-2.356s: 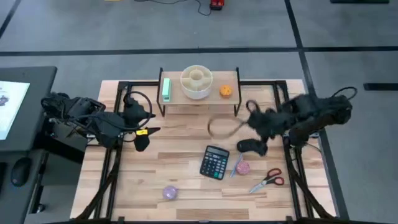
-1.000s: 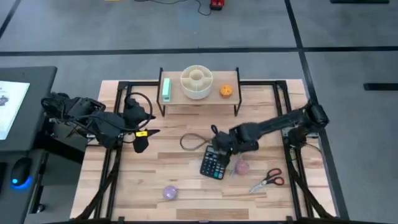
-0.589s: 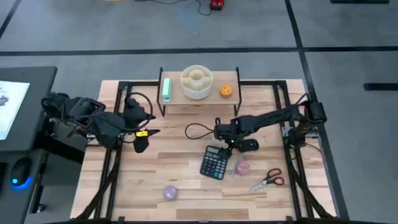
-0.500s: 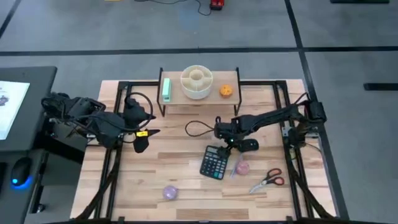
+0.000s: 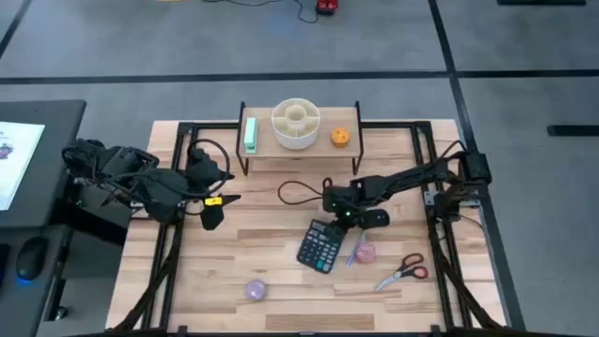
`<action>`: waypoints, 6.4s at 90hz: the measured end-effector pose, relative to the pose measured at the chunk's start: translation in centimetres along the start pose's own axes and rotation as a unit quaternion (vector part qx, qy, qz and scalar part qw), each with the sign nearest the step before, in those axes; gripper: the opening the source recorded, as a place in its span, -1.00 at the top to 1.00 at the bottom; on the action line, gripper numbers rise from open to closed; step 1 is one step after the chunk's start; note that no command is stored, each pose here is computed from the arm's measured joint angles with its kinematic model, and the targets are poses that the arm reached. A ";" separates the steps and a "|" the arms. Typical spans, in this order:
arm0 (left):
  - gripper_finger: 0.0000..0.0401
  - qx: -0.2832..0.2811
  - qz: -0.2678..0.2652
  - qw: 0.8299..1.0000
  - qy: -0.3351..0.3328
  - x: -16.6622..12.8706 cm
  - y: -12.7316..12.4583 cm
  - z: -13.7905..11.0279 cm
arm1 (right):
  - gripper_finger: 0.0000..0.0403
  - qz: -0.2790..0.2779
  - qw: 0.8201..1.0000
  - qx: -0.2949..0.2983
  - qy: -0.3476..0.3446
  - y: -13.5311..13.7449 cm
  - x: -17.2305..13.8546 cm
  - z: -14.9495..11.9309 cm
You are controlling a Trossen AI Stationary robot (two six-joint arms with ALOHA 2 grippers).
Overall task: Stock shelves
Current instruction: Put the black calculator under the shelf
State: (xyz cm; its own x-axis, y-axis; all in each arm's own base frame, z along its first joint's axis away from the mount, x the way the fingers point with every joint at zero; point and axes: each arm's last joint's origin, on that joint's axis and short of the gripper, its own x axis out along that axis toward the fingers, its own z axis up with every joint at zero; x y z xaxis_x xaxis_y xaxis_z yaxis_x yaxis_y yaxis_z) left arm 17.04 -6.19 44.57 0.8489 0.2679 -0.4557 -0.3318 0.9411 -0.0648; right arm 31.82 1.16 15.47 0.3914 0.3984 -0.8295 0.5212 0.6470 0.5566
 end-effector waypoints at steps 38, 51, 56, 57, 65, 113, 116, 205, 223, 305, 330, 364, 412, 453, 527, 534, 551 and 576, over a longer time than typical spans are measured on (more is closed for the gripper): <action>-0.18 0.002 0.001 1.000 0.002 0.0 0.0 -0.1 | 0.94 0.040 0.986 0.026 -0.161 5.2 -4.0 4.3; -0.18 0.002 0.001 1.000 0.002 0.0 0.0 -0.1 | 0.94 0.044 0.972 0.079 -0.217 5.1 -4.7 5.8; -0.18 0.002 0.001 1.000 0.002 0.0 0.0 0.0 | 0.94 0.039 0.965 0.105 -0.236 4.8 -4.5 6.2; -0.18 0.002 0.001 1.000 0.002 0.0 0.0 -0.1 | 0.94 0.040 0.964 0.110 -0.240 4.8 -4.4 6.3; -0.18 0.002 0.001 1.000 0.002 0.0 0.0 -0.1 | 0.94 0.043 0.959 0.139 -0.245 4.3 -3.9 6.9; -0.18 0.001 0.000 1.000 0.002 0.0 0.0 0.0 | 0.89 0.039 0.956 0.172 -0.235 4.0 3.2 11.9; -0.18 0.001 0.000 1.000 0.002 0.0 0.0 0.0 | 0.89 0.045 0.955 0.169 -0.240 4.2 3.3 12.3; -0.18 0.001 -0.018 1.000 0.011 0.0 -0.1 -0.1 | 0.15 -0.090 0.925 0.140 -0.342 4.1 0.6 12.6; -0.18 -0.002 -0.020 1.000 0.012 0.0 -0.1 -0.1 | 0.21 -0.106 0.940 0.081 -0.313 6.5 -0.3 10.1; -0.18 0.001 -0.019 1.000 0.016 0.0 -0.1 -0.2 | 1.00 -0.025 0.931 0.155 -0.329 4.7 9.0 14.6; -0.18 0.001 -0.018 1.000 0.017 0.0 0.0 -0.2 | 1.00 -0.048 0.925 0.154 -0.343 1.7 7.0 17.3; -0.18 0.001 -0.017 1.000 0.019 0.0 0.0 -0.2 | 1.00 -0.142 0.908 0.161 -0.359 2.1 4.5 16.1; -0.18 0.001 -0.016 1.000 0.018 0.0 0.0 -0.2 | 1.00 -0.082 0.832 0.289 -0.466 2.9 4.9 16.2; -0.18 0.001 -0.016 1.000 0.018 0.0 0.0 -0.2 | 1.00 -0.062 0.822 0.280 -0.492 2.0 3.7 17.8; -0.18 0.003 -0.017 1.000 0.019 0.0 0.0 -0.2 | 1.00 -0.095 0.842 0.263 -0.461 6.1 7.1 12.8; -0.18 0.003 -0.017 1.000 0.019 0.0 0.0 -0.2 | 1.00 -0.089 0.834 0.271 -0.472 5.8 6.8 13.3; -0.18 0.003 -0.017 1.000 0.019 0.0 0.0 -0.3 | 1.00 -0.050 0.822 0.288 -0.488 4.0 8.4 15.3; -0.18 0.003 -0.017 1.000 0.020 0.0 0.0 -0.3 | 1.00 -0.037 0.820 0.295 -0.490 3.2 8.2 16.2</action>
State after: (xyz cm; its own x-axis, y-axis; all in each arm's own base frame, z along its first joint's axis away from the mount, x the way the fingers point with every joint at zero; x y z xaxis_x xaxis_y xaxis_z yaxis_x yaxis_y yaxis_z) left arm 16.93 -6.25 44.35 0.8425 0.2279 -0.4881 -0.3006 0.9508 -0.0750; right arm 48.97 -4.02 11.20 0.6120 -0.5282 -0.5886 0.7344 0.1035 0.6708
